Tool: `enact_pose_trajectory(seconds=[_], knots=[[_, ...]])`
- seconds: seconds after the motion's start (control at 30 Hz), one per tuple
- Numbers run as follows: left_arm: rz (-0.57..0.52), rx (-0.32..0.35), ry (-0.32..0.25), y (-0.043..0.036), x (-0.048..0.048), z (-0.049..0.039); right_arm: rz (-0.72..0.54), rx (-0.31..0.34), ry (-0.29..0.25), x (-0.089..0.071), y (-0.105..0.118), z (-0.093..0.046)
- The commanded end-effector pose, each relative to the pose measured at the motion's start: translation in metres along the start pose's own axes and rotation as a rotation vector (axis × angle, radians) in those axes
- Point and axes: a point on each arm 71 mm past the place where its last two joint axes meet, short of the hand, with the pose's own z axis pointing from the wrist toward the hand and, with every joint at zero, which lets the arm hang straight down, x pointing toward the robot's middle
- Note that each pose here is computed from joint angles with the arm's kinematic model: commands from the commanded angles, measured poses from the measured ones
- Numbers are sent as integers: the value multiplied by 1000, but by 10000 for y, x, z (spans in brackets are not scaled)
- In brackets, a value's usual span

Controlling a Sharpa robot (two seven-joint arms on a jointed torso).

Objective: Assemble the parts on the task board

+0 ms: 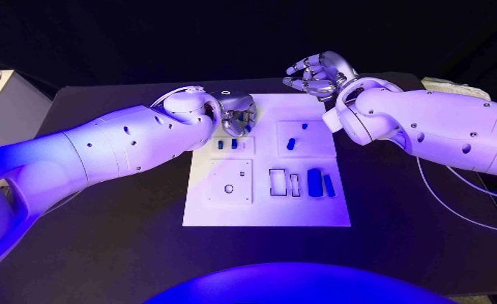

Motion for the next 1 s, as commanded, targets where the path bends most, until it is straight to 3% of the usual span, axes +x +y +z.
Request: enact_pose_trajectory(seconds=[0.03, 0.27, 0.6, 1.0], knots=[[-17, 18, -44, -9, -30, -5, -8, -20, 7, 11, 20, -3], [-48, 29, -91, 9, -46, -62, -8, -20, 7, 9, 19, -5], [-119, 35, -115, 60, -141, -264, -11, -16, 4, -11, 3, -8], [-143, -17, -70, 265, -144, -497, -13, -10, 1, -33, -18, -10]])
